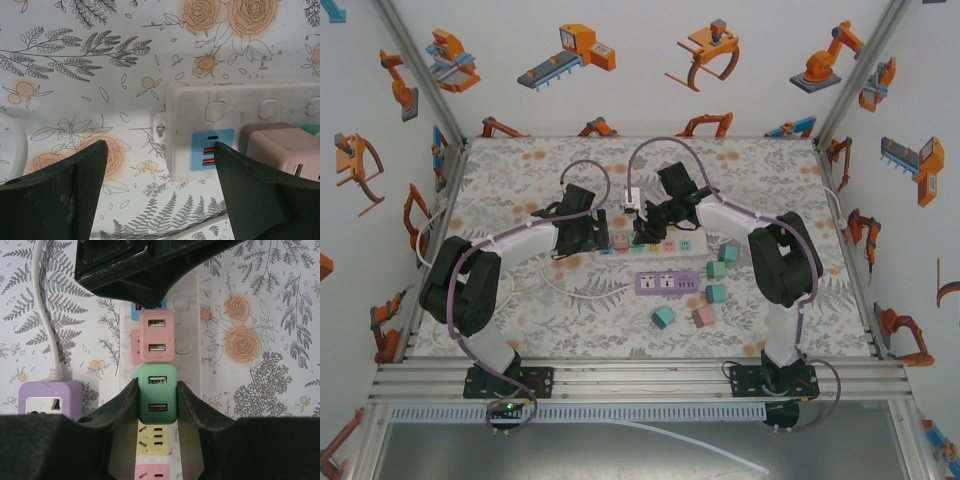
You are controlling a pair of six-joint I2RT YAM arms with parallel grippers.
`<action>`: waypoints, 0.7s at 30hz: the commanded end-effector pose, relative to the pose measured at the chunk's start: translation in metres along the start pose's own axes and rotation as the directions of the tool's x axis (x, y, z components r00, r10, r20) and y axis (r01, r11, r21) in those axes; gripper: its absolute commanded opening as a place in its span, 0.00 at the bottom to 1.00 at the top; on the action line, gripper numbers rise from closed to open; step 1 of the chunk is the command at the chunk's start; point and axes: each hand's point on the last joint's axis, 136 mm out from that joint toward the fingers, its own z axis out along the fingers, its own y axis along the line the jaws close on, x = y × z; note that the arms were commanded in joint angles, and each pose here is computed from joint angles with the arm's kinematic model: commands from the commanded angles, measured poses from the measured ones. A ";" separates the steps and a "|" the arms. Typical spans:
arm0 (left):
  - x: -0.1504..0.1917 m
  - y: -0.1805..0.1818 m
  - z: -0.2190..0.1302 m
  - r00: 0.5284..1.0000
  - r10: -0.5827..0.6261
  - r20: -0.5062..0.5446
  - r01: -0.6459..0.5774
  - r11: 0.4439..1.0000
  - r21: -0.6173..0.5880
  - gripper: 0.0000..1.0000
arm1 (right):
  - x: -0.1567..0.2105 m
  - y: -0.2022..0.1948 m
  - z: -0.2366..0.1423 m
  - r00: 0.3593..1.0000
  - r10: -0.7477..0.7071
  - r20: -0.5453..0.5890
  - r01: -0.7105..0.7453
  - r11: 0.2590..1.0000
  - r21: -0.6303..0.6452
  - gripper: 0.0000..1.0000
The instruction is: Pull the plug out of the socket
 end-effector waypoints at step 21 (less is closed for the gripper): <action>-0.035 -0.031 -0.109 0.981 0.084 0.173 -0.121 0.969 0.217 0.86 | -0.113 -0.002 -0.118 0.936 0.079 0.343 -0.196 0.926 0.324 0.16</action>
